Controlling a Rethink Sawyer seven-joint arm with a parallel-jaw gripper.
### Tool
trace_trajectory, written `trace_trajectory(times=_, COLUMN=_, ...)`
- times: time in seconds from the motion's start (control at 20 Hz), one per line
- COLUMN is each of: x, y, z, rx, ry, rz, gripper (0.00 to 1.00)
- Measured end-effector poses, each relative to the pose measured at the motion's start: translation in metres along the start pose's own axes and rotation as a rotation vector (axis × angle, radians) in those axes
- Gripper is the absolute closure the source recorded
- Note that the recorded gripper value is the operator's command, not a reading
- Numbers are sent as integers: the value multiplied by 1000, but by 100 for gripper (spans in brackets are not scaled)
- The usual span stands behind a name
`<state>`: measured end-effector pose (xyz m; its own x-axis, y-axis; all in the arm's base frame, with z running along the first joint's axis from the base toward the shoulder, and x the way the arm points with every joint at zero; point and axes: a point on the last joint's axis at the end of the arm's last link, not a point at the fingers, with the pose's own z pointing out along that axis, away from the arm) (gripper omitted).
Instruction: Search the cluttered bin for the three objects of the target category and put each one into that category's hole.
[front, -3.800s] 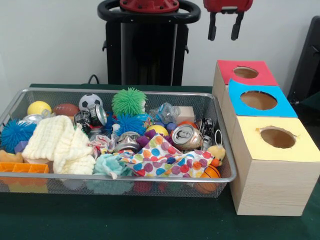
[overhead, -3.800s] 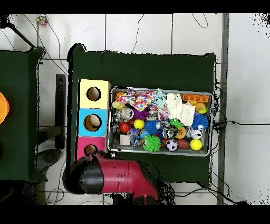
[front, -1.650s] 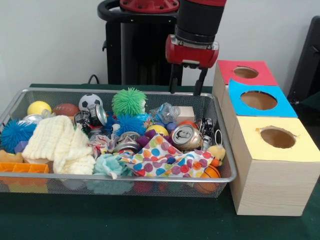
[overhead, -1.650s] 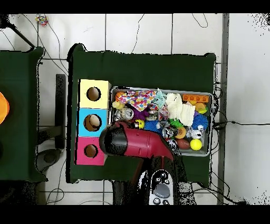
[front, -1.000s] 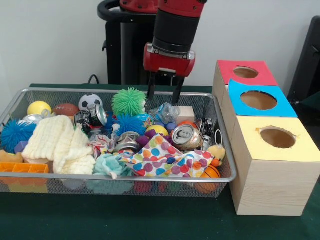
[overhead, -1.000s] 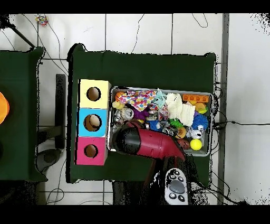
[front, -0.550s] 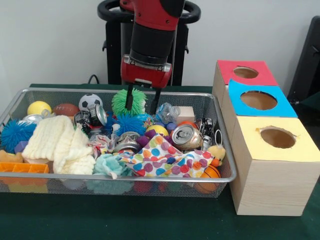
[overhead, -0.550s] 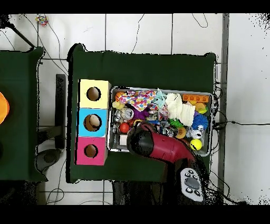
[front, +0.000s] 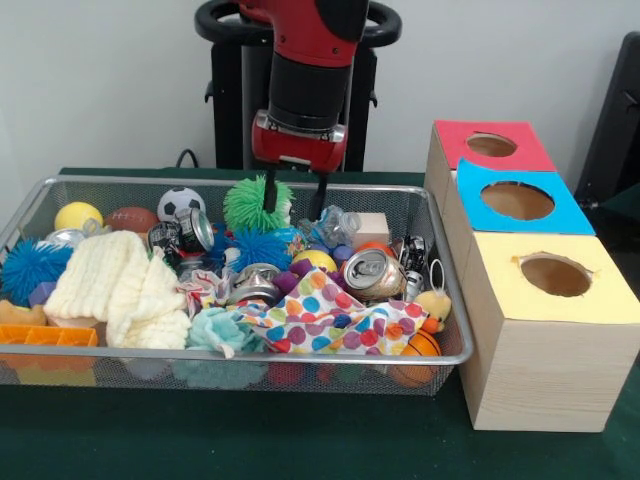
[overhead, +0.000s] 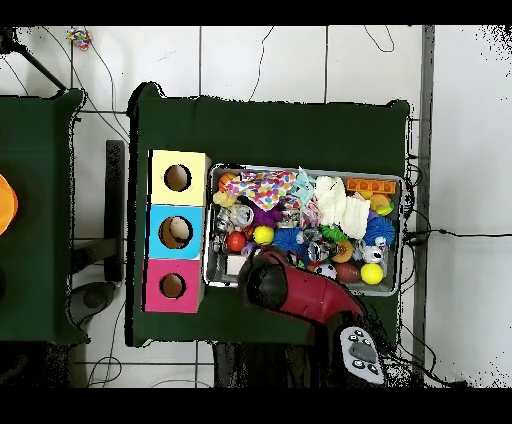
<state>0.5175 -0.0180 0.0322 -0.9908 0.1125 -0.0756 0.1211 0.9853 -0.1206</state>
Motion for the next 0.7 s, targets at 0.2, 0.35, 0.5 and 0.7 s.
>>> trace_trajectory(times=0.2, x=14, y=9, z=-1, rx=-16, ry=24, rz=-6, gripper=0)
trace_trajectory(times=0.35, x=29, y=17, z=-4, rx=-29, ry=47, rz=-12, gripper=0)
trace_trajectory(times=0.5, x=38, y=21, z=-5, rx=-37, ry=62, rz=-14, gripper=0)
trace_trajectory(times=0.7, x=46, y=26, z=-4, rx=-53, ry=69, rz=-15, gripper=0)
